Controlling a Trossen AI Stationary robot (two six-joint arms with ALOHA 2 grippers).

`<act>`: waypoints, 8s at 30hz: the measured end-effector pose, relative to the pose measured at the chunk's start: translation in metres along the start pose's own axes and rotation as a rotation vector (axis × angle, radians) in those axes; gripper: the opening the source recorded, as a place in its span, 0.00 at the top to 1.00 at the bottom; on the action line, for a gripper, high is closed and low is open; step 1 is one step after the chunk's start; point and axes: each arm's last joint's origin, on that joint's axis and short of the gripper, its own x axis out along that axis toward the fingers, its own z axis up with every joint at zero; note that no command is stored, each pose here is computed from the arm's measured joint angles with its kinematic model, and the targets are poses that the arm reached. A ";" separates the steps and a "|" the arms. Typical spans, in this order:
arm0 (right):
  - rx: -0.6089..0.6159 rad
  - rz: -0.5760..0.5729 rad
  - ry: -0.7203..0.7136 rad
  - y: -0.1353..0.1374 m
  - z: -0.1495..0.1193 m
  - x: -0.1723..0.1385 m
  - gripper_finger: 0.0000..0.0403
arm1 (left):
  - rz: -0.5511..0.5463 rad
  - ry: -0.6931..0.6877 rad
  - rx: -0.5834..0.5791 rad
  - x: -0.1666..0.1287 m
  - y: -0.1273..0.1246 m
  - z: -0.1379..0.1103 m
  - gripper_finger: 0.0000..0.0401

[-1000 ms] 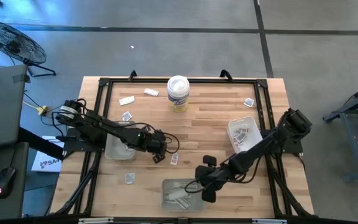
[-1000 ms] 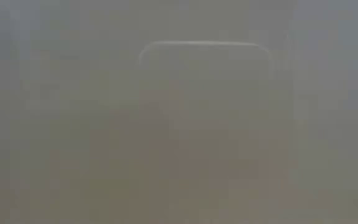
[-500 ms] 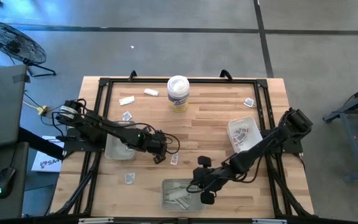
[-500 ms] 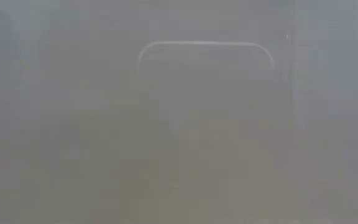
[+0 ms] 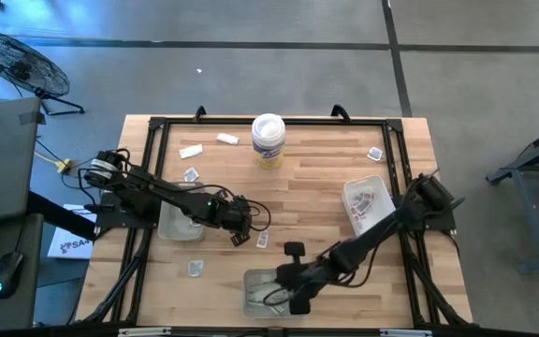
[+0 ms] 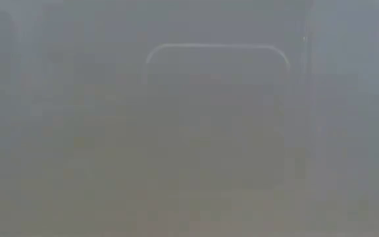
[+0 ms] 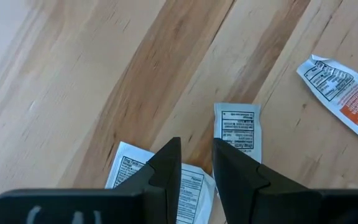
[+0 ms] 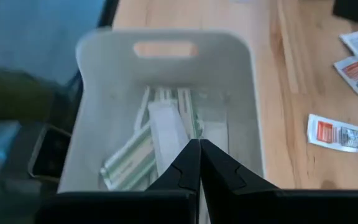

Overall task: Pick & Place First Aid Supplies
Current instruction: Put the orange ointment pack into the white bin

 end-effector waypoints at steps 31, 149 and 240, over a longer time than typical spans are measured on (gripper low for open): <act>0.018 -0.123 -0.012 -0.008 0.013 -0.001 1.00 | -0.065 0.030 -0.043 0.000 -0.003 0.000 0.78; -0.352 -0.390 0.011 -0.071 0.027 0.011 0.69 | -0.259 -0.170 0.550 -0.042 -0.026 0.008 1.00; 0.448 -0.714 0.978 -0.200 -0.126 -0.142 0.81 | -0.056 -0.093 0.335 -0.089 0.003 0.011 0.57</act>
